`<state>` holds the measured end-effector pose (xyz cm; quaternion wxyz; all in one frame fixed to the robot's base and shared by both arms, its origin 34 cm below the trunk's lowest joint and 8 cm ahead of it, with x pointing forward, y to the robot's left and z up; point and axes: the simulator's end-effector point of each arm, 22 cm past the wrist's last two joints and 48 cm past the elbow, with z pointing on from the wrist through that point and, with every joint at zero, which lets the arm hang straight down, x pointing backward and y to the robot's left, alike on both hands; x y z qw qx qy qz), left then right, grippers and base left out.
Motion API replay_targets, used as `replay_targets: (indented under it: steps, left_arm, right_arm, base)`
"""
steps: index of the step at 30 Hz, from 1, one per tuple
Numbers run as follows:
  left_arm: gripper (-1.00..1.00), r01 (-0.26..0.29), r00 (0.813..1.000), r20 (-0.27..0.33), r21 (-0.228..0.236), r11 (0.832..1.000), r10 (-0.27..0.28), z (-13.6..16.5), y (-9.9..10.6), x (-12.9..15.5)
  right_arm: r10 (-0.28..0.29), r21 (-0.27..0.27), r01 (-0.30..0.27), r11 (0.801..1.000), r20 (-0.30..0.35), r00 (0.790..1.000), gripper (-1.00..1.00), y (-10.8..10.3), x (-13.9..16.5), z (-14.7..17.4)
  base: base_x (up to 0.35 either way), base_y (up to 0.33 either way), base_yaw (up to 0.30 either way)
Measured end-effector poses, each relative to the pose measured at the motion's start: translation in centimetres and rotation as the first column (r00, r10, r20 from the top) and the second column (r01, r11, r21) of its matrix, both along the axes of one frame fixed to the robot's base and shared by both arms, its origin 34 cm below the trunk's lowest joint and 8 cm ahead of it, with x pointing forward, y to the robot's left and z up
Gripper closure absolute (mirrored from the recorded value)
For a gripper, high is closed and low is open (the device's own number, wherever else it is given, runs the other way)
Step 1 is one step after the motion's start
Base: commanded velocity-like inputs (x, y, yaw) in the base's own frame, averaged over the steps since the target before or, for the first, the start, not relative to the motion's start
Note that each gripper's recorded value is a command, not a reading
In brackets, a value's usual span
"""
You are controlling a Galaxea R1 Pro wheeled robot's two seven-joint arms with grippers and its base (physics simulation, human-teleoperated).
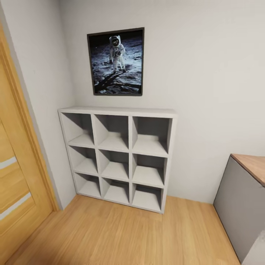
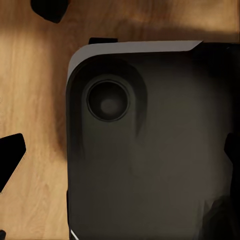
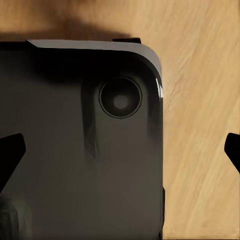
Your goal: Attach the digital camera to the camera tripod in the bedroom.
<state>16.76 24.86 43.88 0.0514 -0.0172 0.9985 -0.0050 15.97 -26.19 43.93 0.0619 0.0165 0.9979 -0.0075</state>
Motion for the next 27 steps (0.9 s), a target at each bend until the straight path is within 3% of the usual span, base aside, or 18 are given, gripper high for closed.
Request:
replay_targets:
  steps: [19, 27]
  left_arm:
    - [-1.00, -0.001, 1.000, 0.001, 0.000, 1.000, 0.001, 0.00, -0.01, 0.06]
    - [-1.00, -0.001, 1.000, 0.002, 0.001, 1.000, 0.001, 0.01, 0.09, 0.04]
  right_arm:
    - [0.000, 0.001, 0.000, 1.000, -0.001, 1.000, -1.00, 0.01, -0.02, 0.00]
    - [0.001, 0.000, -0.001, 1.000, 0.000, 1.000, -1.00, 0.01, -0.02, 0.01]
  base:
    - [-0.319, 0.000, -0.293]
    - [-0.066, 0.000, -0.293]
